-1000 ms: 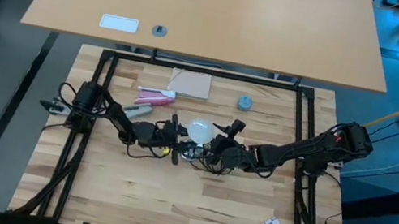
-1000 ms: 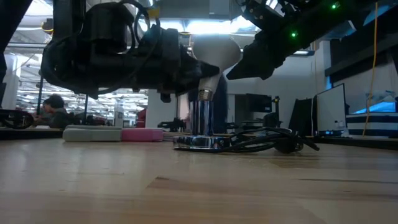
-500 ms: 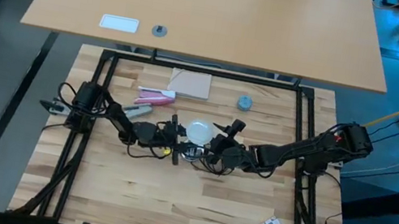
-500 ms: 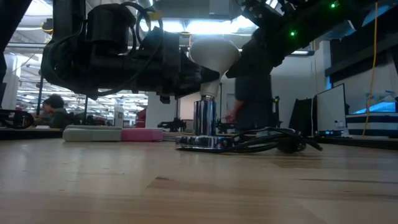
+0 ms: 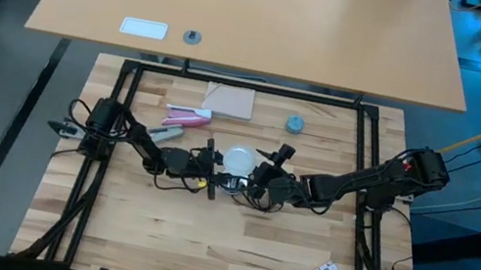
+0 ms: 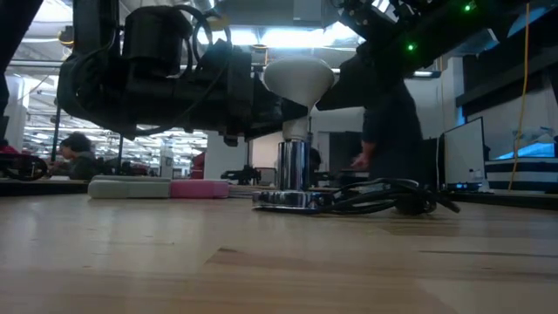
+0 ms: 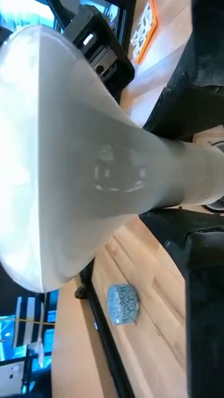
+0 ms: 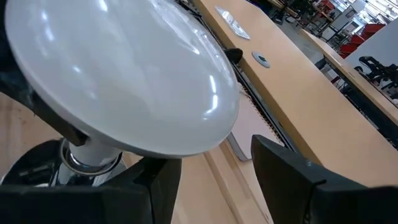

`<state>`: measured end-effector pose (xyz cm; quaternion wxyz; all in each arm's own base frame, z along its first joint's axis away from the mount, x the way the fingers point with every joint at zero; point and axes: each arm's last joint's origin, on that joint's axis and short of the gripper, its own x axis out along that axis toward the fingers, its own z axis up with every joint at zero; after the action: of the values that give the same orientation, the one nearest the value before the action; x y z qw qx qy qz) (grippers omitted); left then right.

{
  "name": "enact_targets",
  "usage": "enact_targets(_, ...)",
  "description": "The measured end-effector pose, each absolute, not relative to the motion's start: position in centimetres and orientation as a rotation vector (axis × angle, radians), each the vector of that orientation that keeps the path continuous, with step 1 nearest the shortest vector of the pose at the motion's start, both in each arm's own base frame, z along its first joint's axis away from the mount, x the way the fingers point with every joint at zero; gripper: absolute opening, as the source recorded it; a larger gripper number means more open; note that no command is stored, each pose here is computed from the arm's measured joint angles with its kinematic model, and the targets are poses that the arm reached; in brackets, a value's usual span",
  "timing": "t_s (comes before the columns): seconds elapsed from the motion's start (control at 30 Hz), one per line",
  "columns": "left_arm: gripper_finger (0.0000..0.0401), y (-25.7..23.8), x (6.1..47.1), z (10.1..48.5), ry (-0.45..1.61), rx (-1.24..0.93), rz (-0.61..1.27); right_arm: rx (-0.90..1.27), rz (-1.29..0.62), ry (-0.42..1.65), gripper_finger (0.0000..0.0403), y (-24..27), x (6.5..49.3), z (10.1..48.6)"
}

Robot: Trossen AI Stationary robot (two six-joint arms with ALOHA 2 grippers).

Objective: Screw lightbulb
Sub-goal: Insert the white lightbulb into the desk lamp

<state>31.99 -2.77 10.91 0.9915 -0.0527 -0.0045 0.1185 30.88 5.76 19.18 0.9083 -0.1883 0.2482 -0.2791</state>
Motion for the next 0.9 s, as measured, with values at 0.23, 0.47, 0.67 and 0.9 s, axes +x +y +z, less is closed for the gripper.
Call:
enact_targets(0.23,0.0155,-2.9,32.0,10.7,0.016,-0.112,0.238,-0.382,-0.555,0.513,0.0198,5.8,30.9,19.2)
enact_targets(0.47,0.0155,-2.9,32.0,10.7,0.020,-0.110,0.238,-0.380,-0.550,0.512,0.0198,5.8,30.9,19.2)
enact_targets(0.67,0.0160,-2.9,32.0,10.3,0.048,-0.135,0.240,-0.393,-0.502,0.522,0.0198,5.9,31.0,19.1)
enact_targets(0.9,0.0198,-3.2,31.9,9.6,0.130,-0.114,0.201,-0.387,-0.382,0.526,0.0198,6.3,31.1,19.1)
